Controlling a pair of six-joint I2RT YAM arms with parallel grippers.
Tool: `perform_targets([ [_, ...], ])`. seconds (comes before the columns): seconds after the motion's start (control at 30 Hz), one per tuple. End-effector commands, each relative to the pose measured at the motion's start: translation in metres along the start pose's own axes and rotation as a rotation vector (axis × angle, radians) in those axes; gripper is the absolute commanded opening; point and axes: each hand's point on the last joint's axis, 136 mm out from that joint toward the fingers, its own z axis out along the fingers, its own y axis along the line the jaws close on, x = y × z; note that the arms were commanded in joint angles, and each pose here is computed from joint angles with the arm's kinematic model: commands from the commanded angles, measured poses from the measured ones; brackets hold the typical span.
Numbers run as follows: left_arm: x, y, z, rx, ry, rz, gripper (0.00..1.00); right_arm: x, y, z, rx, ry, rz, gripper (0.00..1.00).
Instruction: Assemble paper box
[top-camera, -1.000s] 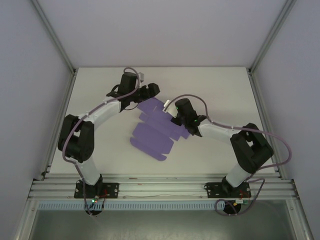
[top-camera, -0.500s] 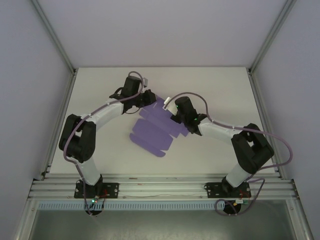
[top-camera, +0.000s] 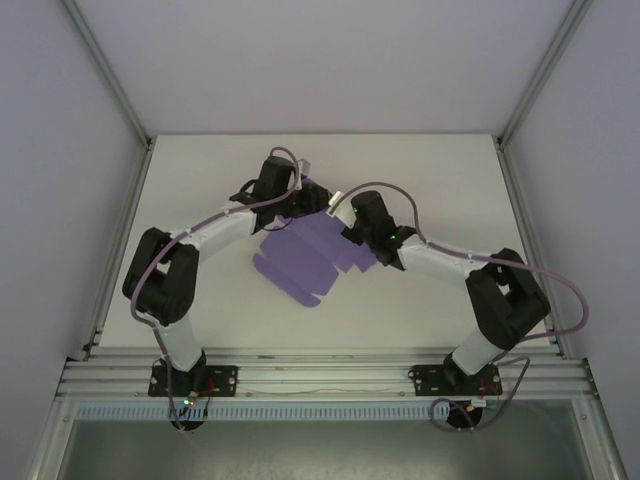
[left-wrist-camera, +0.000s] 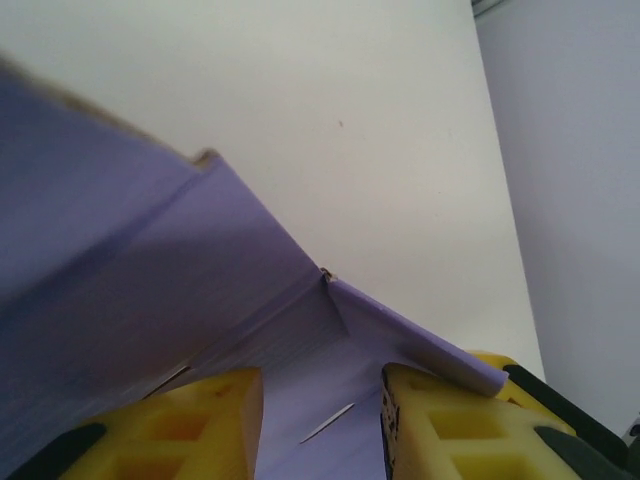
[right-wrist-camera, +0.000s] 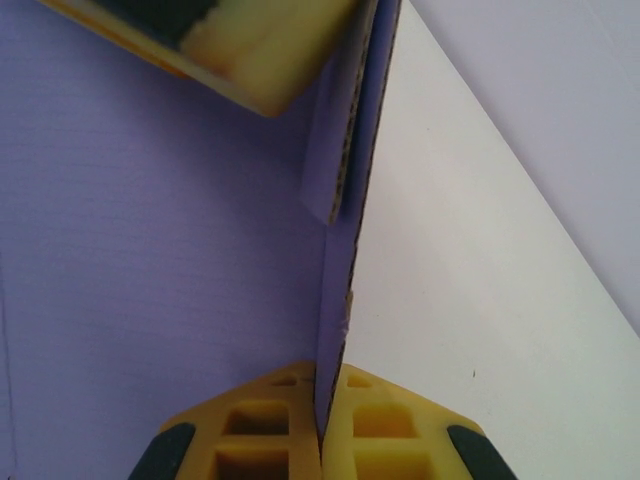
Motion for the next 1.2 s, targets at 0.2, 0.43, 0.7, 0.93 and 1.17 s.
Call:
perform_targets([
  [0.2,0.000,-0.015,-0.031,0.043,-0.049,0.078,0.57,-0.002,-0.007,-0.017,0.016,-0.012,0.039,0.00],
  [0.43,-0.003,0.083,-0.112,-0.259,-0.162,-0.016,1.00,0.008,-0.019,-0.025,0.037,-0.002,0.079,0.00],
  [0.7,-0.003,0.141,-0.122,-0.377,-0.137,-0.002,1.00,0.002,-0.017,-0.028,-0.016,-0.012,0.096,0.00],
  [0.93,-0.002,0.147,-0.094,-0.324,-0.066,0.059,0.92,-0.008,-0.014,-0.033,-0.080,-0.043,0.137,0.00],
  [1.17,0.008,0.125,-0.091,-0.149,-0.095,0.138,0.85,-0.005,-0.013,-0.032,-0.156,-0.018,0.176,0.00],
])
